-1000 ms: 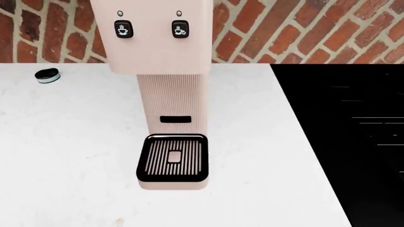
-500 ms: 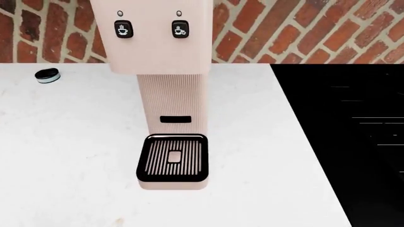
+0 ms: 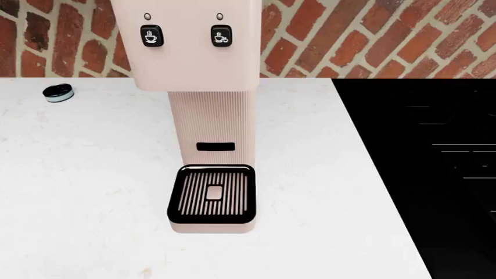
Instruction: Close the microwave door
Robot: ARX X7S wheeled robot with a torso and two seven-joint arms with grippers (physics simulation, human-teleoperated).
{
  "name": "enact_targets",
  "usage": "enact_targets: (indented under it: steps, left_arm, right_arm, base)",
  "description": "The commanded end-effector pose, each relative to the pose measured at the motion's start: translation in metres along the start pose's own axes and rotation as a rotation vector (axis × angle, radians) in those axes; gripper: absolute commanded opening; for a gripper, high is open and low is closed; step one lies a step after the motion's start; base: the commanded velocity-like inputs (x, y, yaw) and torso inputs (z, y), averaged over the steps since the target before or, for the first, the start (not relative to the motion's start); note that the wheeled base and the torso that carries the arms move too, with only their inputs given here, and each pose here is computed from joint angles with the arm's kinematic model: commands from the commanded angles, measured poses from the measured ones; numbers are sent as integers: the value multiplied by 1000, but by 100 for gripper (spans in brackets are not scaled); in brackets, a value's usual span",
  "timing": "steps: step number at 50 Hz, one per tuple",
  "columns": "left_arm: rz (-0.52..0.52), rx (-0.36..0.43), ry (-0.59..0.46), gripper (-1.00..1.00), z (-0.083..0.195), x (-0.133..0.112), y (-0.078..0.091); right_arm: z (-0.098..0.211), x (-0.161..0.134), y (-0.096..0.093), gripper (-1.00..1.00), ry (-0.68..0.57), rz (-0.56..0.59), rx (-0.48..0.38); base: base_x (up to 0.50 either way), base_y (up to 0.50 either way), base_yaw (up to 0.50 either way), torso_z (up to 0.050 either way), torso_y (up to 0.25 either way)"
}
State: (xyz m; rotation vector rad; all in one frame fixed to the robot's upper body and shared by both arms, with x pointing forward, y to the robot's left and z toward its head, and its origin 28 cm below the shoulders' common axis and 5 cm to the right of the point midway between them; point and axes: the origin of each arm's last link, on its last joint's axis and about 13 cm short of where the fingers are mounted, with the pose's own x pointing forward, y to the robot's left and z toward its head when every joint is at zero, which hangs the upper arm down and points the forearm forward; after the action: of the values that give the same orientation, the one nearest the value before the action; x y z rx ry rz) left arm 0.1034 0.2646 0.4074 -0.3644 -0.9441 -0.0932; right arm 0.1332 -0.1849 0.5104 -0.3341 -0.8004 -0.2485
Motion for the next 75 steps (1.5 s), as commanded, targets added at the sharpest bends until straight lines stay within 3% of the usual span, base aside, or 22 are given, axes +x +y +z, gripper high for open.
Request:
enact_targets:
  steps: [1,23,45,75]
  left_arm:
    - [-1,0,0,100,0,0,0]
    - [-4,-1,6,100,-1,-1,-1]
    - [-3,0,3,100,0,-1,-1]
    - [-7,-1,5,100,0,-2,-1]
  right_arm:
    - [-2,7,-5,100,15,-12,-4]
    - [-9,13,-9,100,44,-18,-11]
    - [-20,18,-23,100,90,-89,49]
    - [-40,27,-24,100,182,-90,124]
  base:
    - [0,0,0,0,0]
    - [0,0,0,0,0]
    - [0,0,0,0,0]
    - [0,0,0,0,0]
